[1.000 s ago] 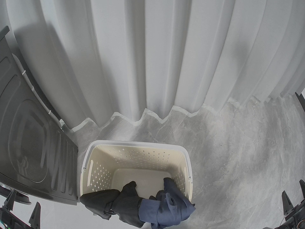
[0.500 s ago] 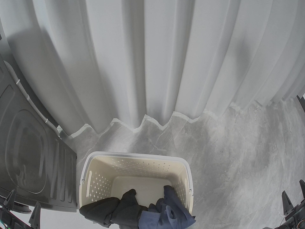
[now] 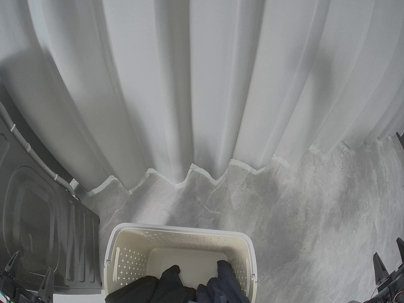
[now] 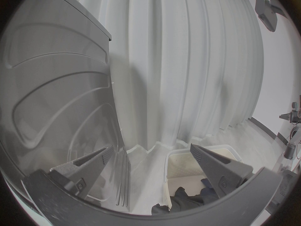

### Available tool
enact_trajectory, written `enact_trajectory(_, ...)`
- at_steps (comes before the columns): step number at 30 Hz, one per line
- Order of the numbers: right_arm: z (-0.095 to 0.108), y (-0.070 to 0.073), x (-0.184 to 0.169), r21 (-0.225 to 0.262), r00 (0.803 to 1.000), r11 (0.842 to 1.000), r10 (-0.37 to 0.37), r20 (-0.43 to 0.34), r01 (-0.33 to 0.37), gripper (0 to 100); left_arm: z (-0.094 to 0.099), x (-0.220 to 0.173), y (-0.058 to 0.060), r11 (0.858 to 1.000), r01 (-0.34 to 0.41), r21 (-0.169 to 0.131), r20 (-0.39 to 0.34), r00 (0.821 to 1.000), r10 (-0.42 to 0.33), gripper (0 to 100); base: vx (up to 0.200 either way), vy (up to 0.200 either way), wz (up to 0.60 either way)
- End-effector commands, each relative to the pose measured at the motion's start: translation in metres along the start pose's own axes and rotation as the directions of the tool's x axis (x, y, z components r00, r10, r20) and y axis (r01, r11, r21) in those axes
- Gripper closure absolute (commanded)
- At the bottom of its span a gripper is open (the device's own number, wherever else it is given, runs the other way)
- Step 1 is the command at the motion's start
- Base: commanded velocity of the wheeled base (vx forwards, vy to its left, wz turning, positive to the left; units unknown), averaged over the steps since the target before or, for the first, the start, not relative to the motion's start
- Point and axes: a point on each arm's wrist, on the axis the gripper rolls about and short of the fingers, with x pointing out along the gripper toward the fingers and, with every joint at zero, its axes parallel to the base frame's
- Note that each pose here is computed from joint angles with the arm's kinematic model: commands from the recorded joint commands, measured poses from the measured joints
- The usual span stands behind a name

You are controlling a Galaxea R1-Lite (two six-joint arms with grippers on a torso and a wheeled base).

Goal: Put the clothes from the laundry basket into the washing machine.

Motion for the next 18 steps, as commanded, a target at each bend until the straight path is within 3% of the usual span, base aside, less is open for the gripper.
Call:
enact_trajectory(1,-0.0053,0.0,0.0,0.0,1.0,1.0,0.001,-0.001,-0.001,0,-0.0052,0.0002,0.0,1.0,0.0,0.0,-0.002,1.0,0.0,0,0.0,0.0,0.0)
enact_trajectory(4,-0.0053,0.0,0.0,0.0,1.0,1.0,0.001,-0.001,-0.001,0,-0.0052,0.0002,0.0,1.0,0.0,-0.001,-0.002,1.0,0.0,0,0.0,0.0,0.0)
enact_trajectory(7,-0.0053,0.0,0.0,0.0,1.0,1.0,0.001,-0.001,-0.001,0,-0.0052,0.0002,0.0,1.0,0.0,0.0,-0.002,1.0,0.0,0,0.2,0.0,0.0)
enact_trajectory(18,-0.0053,0.0,0.0,0.0,1.0,1.0,0.001,-0.001,-0.001,0,-0.0052,0.0002,0.0,1.0,0.0,0.0,-0.002,1.0,0.0,0,0.0,0.0,0.0)
